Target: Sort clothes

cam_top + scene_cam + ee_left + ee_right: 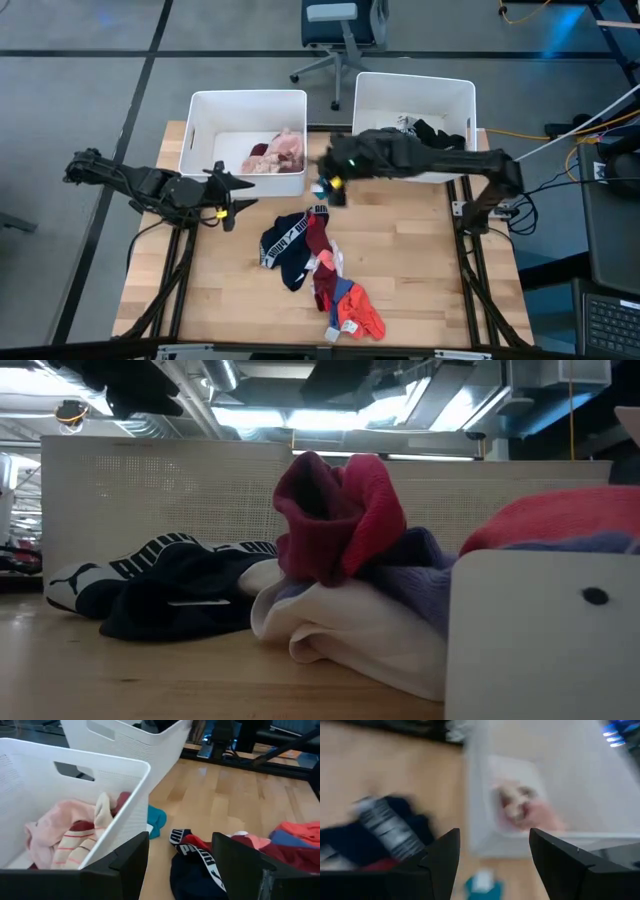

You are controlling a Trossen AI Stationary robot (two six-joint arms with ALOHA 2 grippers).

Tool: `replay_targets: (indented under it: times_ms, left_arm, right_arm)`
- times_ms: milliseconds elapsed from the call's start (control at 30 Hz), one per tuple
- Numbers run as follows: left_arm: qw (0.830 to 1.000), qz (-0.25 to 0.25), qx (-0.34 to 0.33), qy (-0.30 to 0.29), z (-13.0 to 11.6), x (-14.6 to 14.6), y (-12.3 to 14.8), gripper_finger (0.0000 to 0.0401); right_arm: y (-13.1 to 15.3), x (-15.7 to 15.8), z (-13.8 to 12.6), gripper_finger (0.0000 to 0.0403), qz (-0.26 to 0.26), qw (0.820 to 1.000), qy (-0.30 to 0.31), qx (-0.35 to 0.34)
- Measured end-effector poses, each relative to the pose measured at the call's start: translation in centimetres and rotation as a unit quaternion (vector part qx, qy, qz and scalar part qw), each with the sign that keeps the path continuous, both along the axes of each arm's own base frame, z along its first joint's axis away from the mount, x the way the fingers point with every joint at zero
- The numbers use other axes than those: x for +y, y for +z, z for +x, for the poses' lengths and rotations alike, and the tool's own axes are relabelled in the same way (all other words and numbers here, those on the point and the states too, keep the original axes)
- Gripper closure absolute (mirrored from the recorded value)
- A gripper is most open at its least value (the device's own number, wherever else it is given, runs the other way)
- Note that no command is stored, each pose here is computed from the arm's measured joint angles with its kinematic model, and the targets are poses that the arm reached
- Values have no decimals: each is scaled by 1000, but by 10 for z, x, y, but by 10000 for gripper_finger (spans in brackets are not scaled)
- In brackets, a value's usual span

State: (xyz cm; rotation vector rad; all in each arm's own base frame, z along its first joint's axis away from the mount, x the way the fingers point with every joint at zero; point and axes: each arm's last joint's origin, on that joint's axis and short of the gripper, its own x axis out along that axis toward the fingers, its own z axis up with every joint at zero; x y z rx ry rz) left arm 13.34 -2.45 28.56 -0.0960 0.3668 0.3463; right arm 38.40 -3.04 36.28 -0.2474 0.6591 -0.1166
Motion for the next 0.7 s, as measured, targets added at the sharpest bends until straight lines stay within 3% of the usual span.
replay_targets:
  times_ms: [167, 267, 400, 700]
  left_arm:
    - [1000, 1, 8, -1, 9, -3, -3, 193]
    - [1000, 15, 21, -17, 22, -8, -8, 193]
    - [998, 29, 44, -34, 39, -18, -13, 193]
    - [996, 11, 72, -56, 77, -49, -3, 193]
  right_arm:
    - [7, 44, -36, 165, 62, 993, 48, 86]
    - [-3, 68, -53, 165, 79, 989, 66, 106]
    - [-34, 94, -72, 165, 79, 988, 70, 110]
    - [-116, 134, -117, 165, 119, 989, 79, 37]
